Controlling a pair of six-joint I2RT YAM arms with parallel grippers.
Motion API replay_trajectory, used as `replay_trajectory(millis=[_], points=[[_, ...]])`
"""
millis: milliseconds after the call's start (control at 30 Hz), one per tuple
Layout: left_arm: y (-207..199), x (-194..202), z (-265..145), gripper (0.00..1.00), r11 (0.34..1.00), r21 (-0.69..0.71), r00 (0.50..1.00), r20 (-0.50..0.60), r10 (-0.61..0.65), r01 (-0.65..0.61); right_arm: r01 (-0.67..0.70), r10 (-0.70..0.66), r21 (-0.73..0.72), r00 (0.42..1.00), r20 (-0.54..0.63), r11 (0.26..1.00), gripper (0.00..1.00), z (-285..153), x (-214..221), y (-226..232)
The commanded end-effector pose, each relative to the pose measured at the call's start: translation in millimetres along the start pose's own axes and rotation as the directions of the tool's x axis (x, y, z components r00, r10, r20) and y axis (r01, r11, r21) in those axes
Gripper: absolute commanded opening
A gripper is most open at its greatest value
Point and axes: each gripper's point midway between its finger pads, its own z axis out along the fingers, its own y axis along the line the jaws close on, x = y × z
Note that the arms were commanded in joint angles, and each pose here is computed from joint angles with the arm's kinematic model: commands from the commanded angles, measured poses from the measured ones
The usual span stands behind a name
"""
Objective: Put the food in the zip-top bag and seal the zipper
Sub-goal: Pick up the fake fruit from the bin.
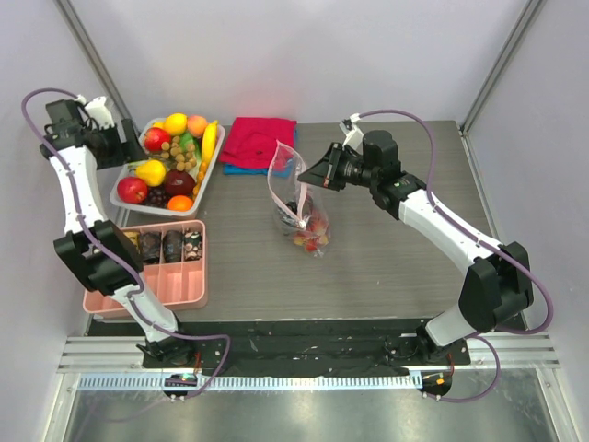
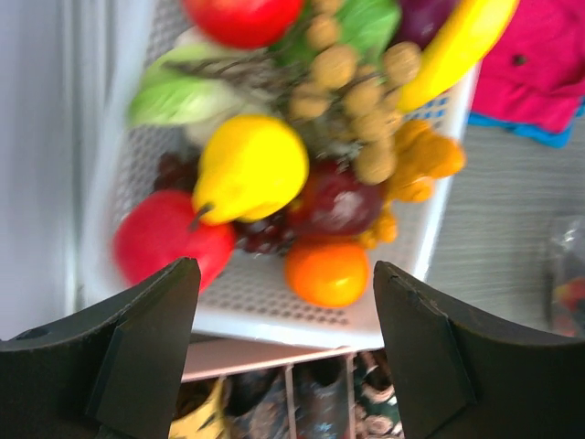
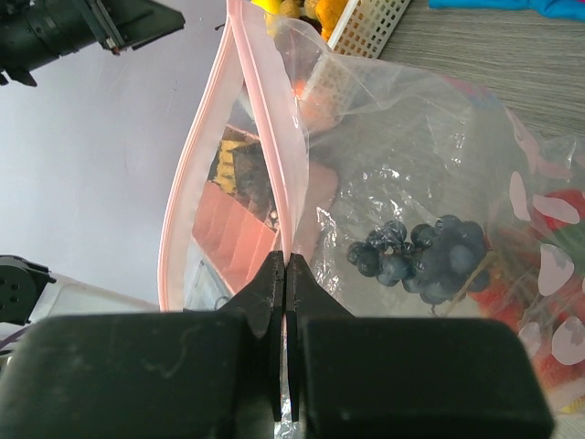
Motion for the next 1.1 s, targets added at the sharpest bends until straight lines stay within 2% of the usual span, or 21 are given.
replay_trajectory(millis=[0, 100, 133, 167, 233, 467, 700, 1067], points=[[12.8, 9.7, -12.3, 0.82, 0.991, 0.009, 0.991, -0.017, 0.131, -0.131, 0.048, -0.047, -0.037, 0.999, 0.017, 0.998, 0.01, -3.7, -4.1, 12.2], [16.7, 17.9, -1.2, 0.85, 0.991, 0.050, 0.991, -0.036, 0.128, -0.127, 0.046, -0.046, -0.042, 0.999, 0.009, 0.998, 0.01, -3.1, -2.3, 11.9], [15.2, 18.5, 1.0, 0.87, 0.984, 0.075, 0.986, -0.034, 0.165, -0.162, 0.047, -0.047, -0.047, 0.999, 0.007, 0.998, 0.01, -3.2, -1.9, 12.6], [15.8, 18.1, 6.6, 0.95, 0.982, 0.089, 0.985, -0.031, 0.169, -0.166, 0.048, -0.047, -0.047, 0.999, 0.005, 0.998, 0.01, -3.1, -1.8, 12.0], [19.1, 6.6, 10.7, 0.99, 0.976, 0.087, 0.980, 0.001, 0.201, -0.200, 0.044, -0.044, -0.049, 0.999, -0.003, 0.998, 0.01, -2.2, 0.4, 11.1], [27.8, -2.9, 39.8, 1.00, 0.960, 0.144, 0.970, -0.006, 0.242, -0.239, 0.032, -0.032, -0.054, 0.999, -0.013, 0.998, 0.01, 1.1, 2.1, 8.5], [24.6, 12.2, 68.8, 0.95, 0.952, 0.179, 0.964, -0.048, 0.261, -0.248, 0.026, -0.027, -0.051, 0.999, -0.018, 0.998, 0.01, 3.6, 3.5, 6.2], [31.2, 29.6, 95.4, 0.91, 0.966, 0.148, 0.969, -0.097, 0.228, -0.213, 0.017, -0.018, -0.048, 1.000, -0.022, 0.999, 0.01, 6.0, 3.2, 4.7]])
